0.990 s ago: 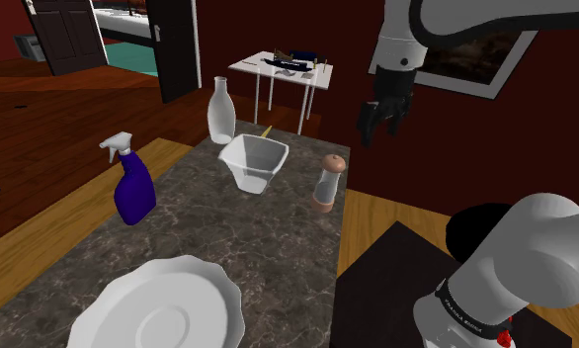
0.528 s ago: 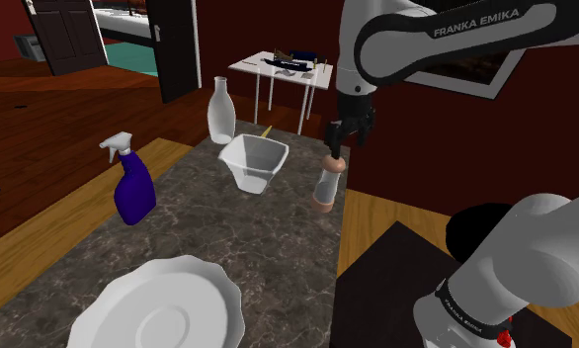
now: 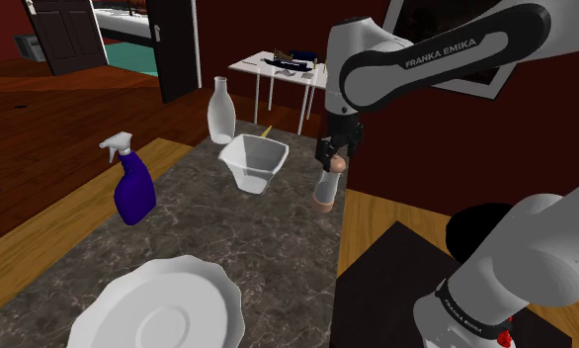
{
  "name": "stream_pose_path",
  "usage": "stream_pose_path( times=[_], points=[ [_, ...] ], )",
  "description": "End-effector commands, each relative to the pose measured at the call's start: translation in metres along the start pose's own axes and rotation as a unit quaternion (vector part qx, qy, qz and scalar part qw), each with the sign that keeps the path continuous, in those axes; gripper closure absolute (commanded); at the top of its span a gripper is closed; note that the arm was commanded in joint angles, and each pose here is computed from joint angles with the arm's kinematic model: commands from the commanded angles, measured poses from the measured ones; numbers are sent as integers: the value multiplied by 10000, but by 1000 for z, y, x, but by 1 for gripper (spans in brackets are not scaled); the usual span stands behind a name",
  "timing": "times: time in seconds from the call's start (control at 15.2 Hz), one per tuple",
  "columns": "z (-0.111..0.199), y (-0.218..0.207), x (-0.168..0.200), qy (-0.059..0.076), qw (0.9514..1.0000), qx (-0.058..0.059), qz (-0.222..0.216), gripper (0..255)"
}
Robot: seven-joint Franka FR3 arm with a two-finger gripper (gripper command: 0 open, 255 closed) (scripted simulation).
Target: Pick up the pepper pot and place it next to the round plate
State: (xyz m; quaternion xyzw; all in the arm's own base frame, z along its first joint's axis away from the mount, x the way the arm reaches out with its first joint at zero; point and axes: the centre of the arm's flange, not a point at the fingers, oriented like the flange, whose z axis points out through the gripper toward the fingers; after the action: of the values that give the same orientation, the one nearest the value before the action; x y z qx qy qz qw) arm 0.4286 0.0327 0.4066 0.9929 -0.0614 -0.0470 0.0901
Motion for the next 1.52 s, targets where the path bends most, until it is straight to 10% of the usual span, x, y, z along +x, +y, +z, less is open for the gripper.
stream_pose_path(
  times=[0.0, 0.53, 0.59, 1.45],
  points=[
    [14, 0, 1, 2, 10000, 1, -1, 0],
    [14, 0, 1, 2, 10000, 1, -1, 0],
    [14, 0, 1, 2, 10000, 1, -1, 255],
    [-7, 4, -1, 2, 10000, 1, -1, 255]
  ],
)
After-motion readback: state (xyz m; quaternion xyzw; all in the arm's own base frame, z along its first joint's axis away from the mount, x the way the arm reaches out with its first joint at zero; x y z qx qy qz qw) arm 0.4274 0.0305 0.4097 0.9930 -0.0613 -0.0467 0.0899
